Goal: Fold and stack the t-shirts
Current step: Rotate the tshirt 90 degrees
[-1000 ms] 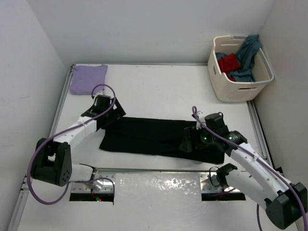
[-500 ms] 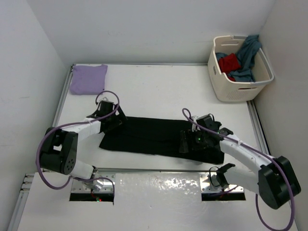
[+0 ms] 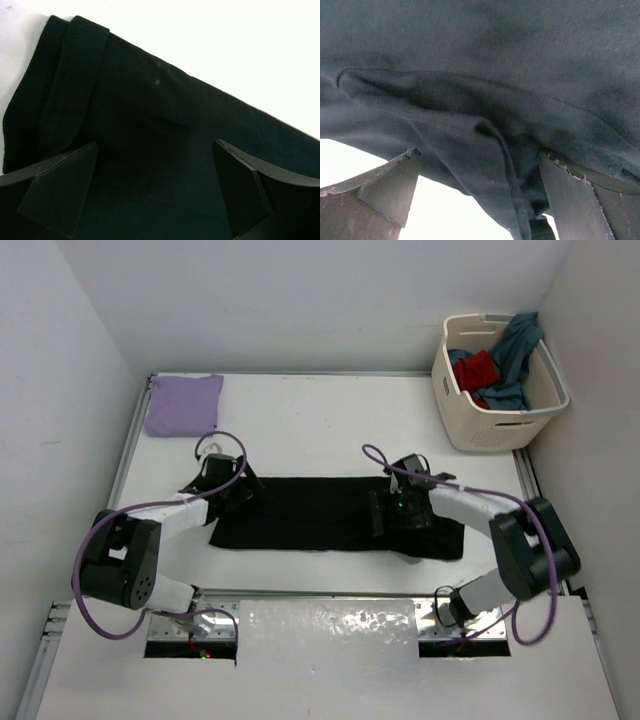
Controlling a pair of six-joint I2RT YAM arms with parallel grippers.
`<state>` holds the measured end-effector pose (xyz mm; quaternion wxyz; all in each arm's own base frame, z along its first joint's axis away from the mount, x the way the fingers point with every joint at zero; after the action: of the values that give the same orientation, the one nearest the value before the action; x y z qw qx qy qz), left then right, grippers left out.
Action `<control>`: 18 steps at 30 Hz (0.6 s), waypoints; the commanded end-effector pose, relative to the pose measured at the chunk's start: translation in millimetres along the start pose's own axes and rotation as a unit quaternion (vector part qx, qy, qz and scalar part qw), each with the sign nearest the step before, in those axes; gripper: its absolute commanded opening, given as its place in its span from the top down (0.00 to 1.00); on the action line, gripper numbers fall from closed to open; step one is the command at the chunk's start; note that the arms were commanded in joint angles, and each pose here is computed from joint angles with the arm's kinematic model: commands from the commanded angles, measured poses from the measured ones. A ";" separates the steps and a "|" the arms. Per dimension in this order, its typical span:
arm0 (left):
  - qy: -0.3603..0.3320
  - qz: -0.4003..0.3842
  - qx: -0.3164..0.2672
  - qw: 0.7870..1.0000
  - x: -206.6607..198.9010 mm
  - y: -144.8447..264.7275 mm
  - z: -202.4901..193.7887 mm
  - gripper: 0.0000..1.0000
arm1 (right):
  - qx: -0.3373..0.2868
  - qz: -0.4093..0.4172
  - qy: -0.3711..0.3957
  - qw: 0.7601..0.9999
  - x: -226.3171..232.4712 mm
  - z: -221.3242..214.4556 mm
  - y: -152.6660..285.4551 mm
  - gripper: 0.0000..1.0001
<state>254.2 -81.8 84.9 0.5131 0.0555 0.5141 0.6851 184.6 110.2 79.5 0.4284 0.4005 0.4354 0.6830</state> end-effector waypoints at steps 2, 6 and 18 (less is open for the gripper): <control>0.012 0.095 0.099 0.990 42.1 4.3 -46.5 0.00 | -0.041 -0.020 0.038 0.998 -20.2 57.7 -21.2 0.01; 0.035 0.099 0.121 0.987 38.6 20.1 -57.2 0.00 | -0.042 0.036 0.090 0.994 -27.4 105.5 -36.2 0.01; -0.079 -0.018 0.189 0.979 11.8 104.4 -82.8 0.00 | -0.045 0.091 0.424 0.900 -28.9 245.6 6.3 0.01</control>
<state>146.5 -124.2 99.7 0.5285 0.1530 0.5962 0.5847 424.2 148.0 106.4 0.2590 0.1792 0.4749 0.8217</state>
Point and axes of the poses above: each gripper's point midway between its finger pads, its own y axis back along the fingers, its own x axis along the line the jaws close on, z = x × y, the point moved 9 cm from there along y, back along the fingers, and after that the axes turned 8 degrees about y, right-handed, at the moved point
